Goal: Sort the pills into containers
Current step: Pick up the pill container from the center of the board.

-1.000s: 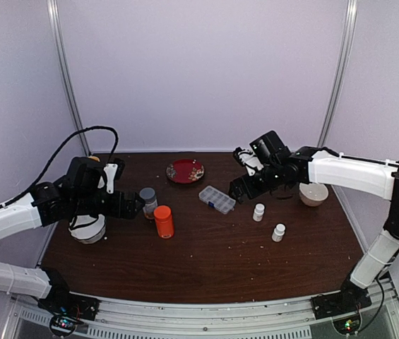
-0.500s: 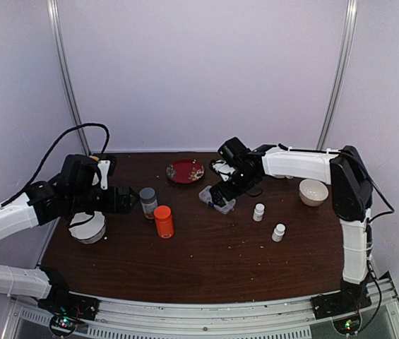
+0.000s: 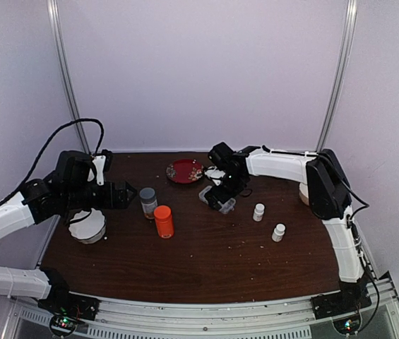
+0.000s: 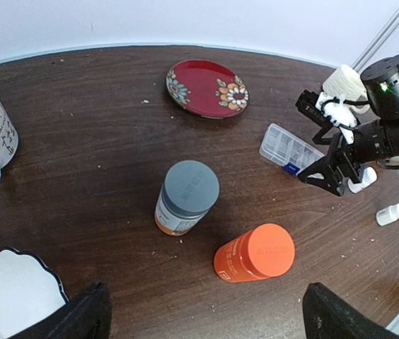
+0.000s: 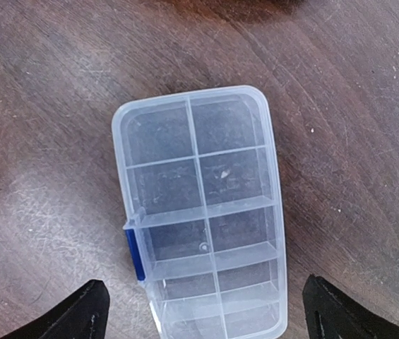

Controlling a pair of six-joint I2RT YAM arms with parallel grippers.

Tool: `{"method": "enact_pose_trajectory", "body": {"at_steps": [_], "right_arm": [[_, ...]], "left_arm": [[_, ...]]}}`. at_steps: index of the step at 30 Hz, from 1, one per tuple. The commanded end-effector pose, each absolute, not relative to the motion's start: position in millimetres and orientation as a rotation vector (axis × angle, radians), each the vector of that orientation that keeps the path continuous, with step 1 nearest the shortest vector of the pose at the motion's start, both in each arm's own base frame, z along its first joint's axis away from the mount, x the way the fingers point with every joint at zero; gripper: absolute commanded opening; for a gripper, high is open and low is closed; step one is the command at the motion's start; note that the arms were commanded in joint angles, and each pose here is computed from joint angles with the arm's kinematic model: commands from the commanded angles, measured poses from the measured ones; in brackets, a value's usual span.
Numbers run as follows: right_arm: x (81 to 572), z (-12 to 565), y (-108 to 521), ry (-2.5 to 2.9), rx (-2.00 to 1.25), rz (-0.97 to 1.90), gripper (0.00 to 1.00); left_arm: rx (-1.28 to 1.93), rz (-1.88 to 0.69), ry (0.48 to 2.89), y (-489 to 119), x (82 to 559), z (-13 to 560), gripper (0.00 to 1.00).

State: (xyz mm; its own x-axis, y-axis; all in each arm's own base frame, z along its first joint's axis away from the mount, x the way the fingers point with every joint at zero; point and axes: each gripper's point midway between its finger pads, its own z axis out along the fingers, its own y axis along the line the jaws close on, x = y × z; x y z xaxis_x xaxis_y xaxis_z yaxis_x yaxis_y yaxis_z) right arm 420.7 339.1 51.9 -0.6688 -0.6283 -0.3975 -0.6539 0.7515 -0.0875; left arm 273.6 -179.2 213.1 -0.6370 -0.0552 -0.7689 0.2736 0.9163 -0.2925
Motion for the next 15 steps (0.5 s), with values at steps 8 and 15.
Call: {"method": "enact_pose_trajectory", "body": {"at_steps": [8,15], "right_arm": [[421.7,41.4,334.6,2.591,-1.043,-0.015,0.84],[416.2,31.3,328.1,2.63,-1.05,-0.05,0.83]], "left_arm": [[0.188,-0.544,2.18,-190.6,279.5,231.9,0.98],[0.245,-0.518,2.222,-195.0,280.6,218.4,0.97]]}}
